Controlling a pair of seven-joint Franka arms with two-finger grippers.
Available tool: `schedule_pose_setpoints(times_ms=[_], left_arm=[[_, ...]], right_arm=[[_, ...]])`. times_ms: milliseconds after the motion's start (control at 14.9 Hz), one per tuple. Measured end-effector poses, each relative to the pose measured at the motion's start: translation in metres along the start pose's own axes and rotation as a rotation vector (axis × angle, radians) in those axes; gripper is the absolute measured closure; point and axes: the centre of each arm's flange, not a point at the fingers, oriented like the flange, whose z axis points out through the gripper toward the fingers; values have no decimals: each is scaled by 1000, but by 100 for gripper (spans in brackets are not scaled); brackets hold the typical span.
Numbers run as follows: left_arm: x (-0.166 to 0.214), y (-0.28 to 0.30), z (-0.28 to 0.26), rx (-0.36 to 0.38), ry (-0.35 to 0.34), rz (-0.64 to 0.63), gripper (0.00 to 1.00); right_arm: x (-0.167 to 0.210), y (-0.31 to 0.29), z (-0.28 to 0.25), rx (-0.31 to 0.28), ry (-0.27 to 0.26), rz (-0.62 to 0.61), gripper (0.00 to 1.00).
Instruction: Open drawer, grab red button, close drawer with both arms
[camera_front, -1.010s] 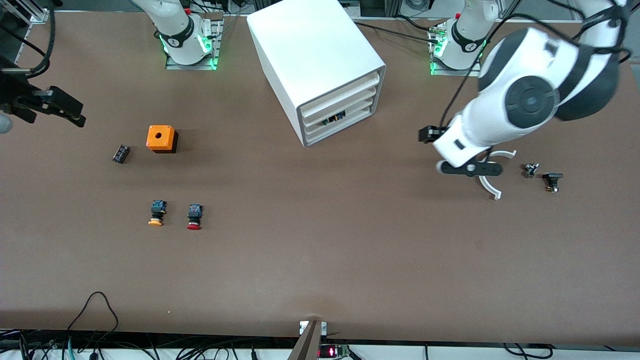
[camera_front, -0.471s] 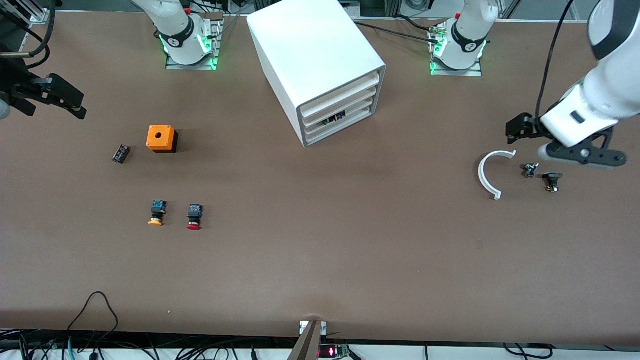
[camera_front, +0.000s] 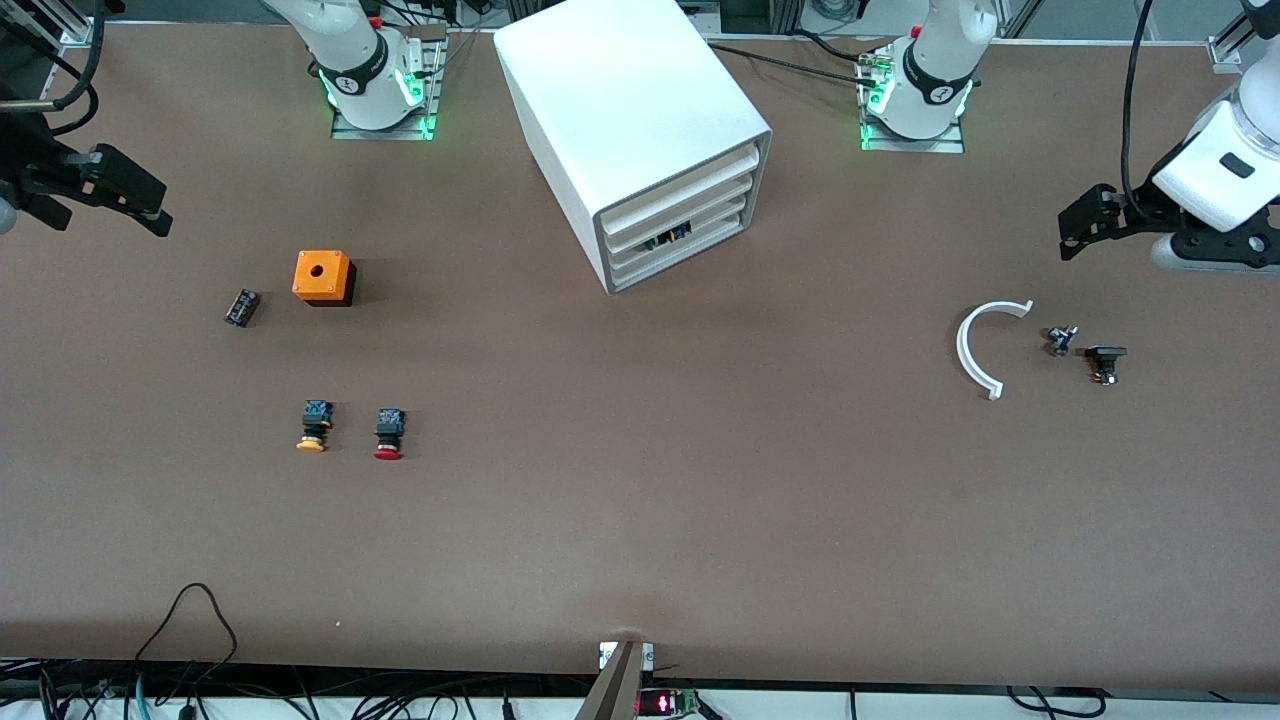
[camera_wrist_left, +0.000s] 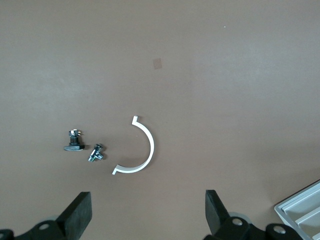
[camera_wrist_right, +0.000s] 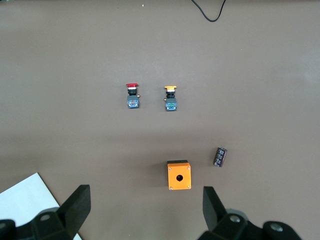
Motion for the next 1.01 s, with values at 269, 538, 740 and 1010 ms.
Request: schedule_pose_setpoints(times_ms=[269, 538, 740, 1010], left_arm=[[1, -2, 8, -7, -6, -9, 0], [-1, 0, 10, -7, -24, -6, 0], [-2, 1, 10, -7, -28, -3, 0], [-2, 4, 10, -7, -27, 2, 0]], right_arm=[[0, 1, 9, 8, -30, 2, 0], [3, 2, 23, 6, -45, 6, 0], [7, 5, 35, 8, -21, 11, 0], [2, 8, 37, 5, -17, 12, 0]])
